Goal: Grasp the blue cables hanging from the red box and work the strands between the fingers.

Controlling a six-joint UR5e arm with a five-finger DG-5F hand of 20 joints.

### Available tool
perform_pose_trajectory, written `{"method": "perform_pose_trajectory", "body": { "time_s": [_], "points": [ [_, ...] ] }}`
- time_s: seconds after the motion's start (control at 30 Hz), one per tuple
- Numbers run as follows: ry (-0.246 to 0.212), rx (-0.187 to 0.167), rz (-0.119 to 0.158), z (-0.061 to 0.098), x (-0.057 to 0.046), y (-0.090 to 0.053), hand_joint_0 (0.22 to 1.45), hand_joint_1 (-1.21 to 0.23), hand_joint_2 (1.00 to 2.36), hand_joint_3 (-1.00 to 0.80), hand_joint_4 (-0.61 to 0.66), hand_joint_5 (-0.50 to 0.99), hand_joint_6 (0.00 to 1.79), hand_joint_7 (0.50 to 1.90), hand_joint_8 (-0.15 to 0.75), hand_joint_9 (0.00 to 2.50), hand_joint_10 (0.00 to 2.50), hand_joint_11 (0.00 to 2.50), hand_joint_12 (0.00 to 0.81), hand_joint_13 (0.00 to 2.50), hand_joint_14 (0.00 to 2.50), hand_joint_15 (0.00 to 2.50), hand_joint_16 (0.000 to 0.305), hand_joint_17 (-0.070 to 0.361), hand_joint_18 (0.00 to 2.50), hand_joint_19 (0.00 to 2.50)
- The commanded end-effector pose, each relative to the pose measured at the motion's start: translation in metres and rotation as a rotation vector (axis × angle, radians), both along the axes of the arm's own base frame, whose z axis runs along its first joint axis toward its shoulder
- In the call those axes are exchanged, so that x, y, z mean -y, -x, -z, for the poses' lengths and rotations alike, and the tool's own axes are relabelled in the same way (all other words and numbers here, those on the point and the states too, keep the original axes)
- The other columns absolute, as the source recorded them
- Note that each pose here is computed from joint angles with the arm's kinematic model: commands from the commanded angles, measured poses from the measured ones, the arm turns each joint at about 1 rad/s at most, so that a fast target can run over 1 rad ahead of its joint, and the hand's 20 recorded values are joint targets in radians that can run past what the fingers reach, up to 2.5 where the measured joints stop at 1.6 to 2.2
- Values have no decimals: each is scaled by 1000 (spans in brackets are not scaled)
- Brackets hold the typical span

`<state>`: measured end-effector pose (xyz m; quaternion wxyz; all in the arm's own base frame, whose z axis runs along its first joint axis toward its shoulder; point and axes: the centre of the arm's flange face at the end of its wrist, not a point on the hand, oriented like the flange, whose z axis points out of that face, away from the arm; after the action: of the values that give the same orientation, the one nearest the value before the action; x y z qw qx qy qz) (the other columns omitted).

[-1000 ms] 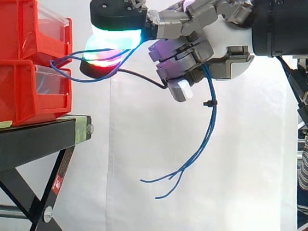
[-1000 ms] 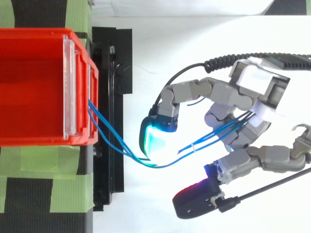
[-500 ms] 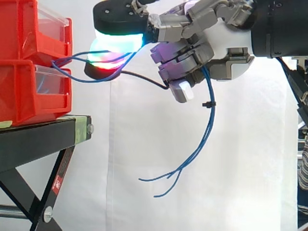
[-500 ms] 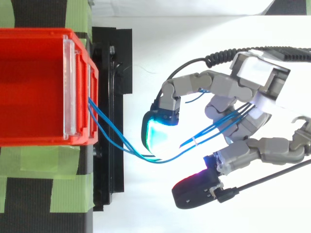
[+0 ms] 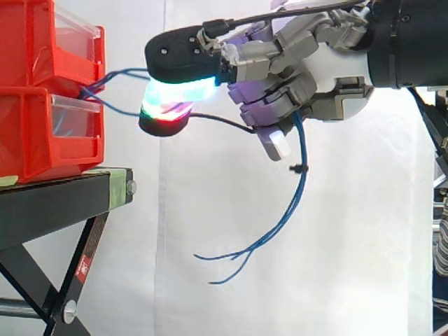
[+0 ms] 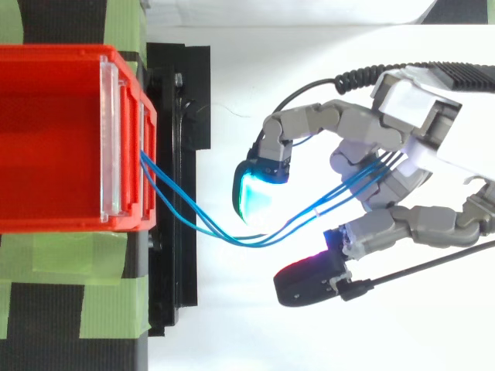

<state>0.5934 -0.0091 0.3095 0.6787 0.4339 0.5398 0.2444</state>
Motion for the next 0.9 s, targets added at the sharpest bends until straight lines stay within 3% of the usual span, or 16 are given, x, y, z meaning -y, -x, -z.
{"method": "perform_pose_trajectory", "body": {
  "time_s": [0.0,0.2,0.57,0.87],
  "points": [
    [19,-8,14,0,1,0,878,-761,1011,-640,196,80,563,1167,532,1780,2500,2500,684,1959,2500,1706,243,182,2500,603],
    [27,-9,36,0,3,1,881,-759,1011,-645,201,87,577,1154,532,1780,2500,2500,684,1959,2500,1706,243,182,2500,603],
    [19,0,37,-1,4,0,829,-715,1011,-630,203,101,569,1170,532,1780,2500,2500,684,1959,2500,1706,243,182,2500,603],
    [-52,32,80,-1,8,1,817,-711,1010,-623,206,105,558,1177,532,1780,2500,2500,684,1959,2500,1706,243,182,2500,603]
  ]
}}
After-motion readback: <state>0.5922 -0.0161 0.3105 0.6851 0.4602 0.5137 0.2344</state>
